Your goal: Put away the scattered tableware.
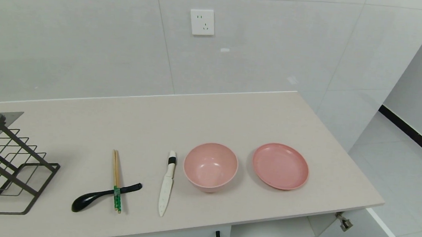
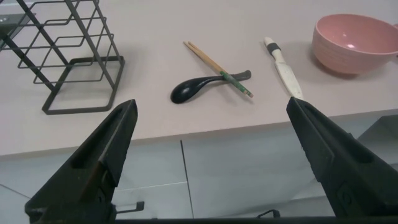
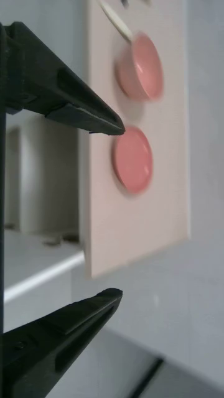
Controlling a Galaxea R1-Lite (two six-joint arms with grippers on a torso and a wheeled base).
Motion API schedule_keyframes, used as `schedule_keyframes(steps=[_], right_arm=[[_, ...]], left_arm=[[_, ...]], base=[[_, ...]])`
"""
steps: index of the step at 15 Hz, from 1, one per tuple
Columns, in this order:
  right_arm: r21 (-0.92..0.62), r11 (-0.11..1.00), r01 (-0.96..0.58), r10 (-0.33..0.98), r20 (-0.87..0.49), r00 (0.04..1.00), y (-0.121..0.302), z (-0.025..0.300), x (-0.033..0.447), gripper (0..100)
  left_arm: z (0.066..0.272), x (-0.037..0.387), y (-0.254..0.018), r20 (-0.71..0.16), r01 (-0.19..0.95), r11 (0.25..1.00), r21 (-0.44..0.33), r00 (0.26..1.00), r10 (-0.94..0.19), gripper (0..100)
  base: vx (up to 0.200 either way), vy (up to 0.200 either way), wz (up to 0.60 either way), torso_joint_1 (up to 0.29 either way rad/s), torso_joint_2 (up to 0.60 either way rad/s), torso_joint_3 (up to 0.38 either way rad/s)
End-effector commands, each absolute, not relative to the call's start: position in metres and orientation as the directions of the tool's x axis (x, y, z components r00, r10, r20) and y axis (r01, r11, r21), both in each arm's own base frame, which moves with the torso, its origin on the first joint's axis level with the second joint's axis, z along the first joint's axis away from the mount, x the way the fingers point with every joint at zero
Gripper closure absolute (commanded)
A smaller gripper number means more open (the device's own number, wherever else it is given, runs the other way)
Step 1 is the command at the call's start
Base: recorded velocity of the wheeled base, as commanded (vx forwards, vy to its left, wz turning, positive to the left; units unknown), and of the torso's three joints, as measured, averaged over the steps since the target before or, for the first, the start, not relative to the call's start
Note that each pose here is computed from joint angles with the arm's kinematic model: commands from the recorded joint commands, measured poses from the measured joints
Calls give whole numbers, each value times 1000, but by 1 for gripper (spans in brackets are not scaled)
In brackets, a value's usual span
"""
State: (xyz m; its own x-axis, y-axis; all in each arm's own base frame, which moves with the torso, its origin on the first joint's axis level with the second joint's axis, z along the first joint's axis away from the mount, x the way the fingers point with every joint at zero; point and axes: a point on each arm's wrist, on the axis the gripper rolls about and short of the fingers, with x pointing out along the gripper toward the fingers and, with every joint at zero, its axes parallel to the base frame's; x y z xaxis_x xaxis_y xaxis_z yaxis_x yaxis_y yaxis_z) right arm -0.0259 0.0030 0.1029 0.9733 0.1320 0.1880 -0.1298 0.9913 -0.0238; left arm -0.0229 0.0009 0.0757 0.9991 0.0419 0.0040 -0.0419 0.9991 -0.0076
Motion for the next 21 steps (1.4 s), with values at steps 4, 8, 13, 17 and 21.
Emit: schedule_keyframes(steps=[4,8,13,17,21], right_arm=[[72,937,-341,348,-205,915,8,115,10,0],[83,936,-341,350,-293,890,9,129,57,0],[23,930,-368,359,-282,890,11,114,127,0],[40,915,-402,392,-331,859,16,105,137,0],[-10,893,-449,417,-352,838,18,97,151,0]], left_arm=[[76,-23,1,3,-43,999,-14,999,43,0],[76,-23,1,2,-43,999,-22,999,43,0],[76,-23,1,5,-43,999,-23,999,43,0],[76,-23,1,2,-43,999,-23,999,43,0],[76,-23,1,3,-43,999,-25,999,43,0]], base=[[0,0,0,0,0,0],[0,0,0,0,0,0],[0,0,0,0,0,0],[0,0,0,0,0,0],[0,0,0,0,0,0]])
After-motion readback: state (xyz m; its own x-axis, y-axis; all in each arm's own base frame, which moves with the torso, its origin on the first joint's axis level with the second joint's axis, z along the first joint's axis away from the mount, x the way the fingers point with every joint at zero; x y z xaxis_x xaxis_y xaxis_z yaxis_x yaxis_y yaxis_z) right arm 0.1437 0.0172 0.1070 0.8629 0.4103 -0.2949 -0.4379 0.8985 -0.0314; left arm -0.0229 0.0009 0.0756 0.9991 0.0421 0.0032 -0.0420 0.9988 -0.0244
